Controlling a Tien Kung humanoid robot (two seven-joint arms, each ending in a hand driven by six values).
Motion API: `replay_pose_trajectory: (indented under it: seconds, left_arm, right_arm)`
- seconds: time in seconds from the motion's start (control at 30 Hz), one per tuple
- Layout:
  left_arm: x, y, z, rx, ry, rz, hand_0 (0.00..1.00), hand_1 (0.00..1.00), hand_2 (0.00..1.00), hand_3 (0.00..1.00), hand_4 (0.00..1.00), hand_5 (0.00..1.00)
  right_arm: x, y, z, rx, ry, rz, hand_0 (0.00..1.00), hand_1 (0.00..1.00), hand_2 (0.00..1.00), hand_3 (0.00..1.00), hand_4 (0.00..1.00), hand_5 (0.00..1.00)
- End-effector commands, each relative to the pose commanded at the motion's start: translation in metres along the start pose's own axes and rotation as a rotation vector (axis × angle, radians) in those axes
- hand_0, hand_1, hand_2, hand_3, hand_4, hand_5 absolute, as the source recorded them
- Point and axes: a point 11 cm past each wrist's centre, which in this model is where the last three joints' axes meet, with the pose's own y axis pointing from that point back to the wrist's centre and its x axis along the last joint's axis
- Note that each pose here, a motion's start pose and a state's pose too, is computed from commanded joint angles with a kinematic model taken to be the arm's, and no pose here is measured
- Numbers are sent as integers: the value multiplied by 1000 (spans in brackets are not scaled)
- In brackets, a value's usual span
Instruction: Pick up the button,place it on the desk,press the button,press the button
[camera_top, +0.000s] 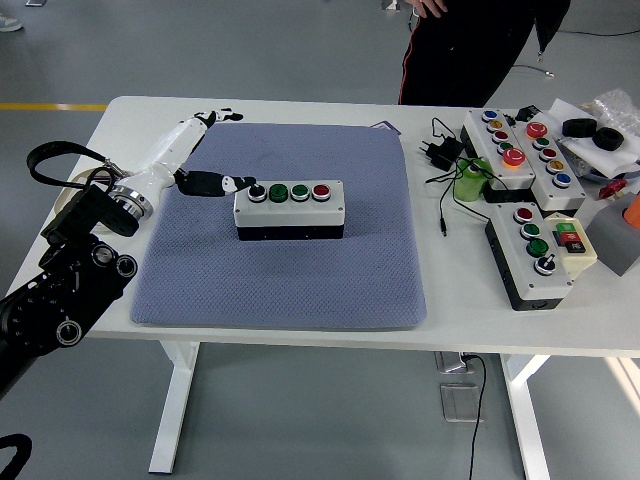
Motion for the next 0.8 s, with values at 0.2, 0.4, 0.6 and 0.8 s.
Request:
replay_pose_trajectory:
  seconds: [0.2,0.4,0.6,0.8]
  left_arm:
    - [8,0,41,-21,-166,42,154,282,306,917,715,2]
    - [-5,-4,51,25,-221,-72,15,100,150,851,677,12]
    - [-30,-9,47,83,-232,-184,2,2,25,810,554,2]
    - [-48,-10,50,98,-248,-247,2,2,10,823,473,2]
  right_arm:
    - [0,0,0,-1,2,1,643,509,549,592,251,360]
    - [0,0,0,-1,-2,1,643,508,549,592,251,360]
    - [1,0,0,0,-2,1,643,508,549,593,250,359]
    - [2,0,0,-2,-1,2,643,507,549,592,250,361]
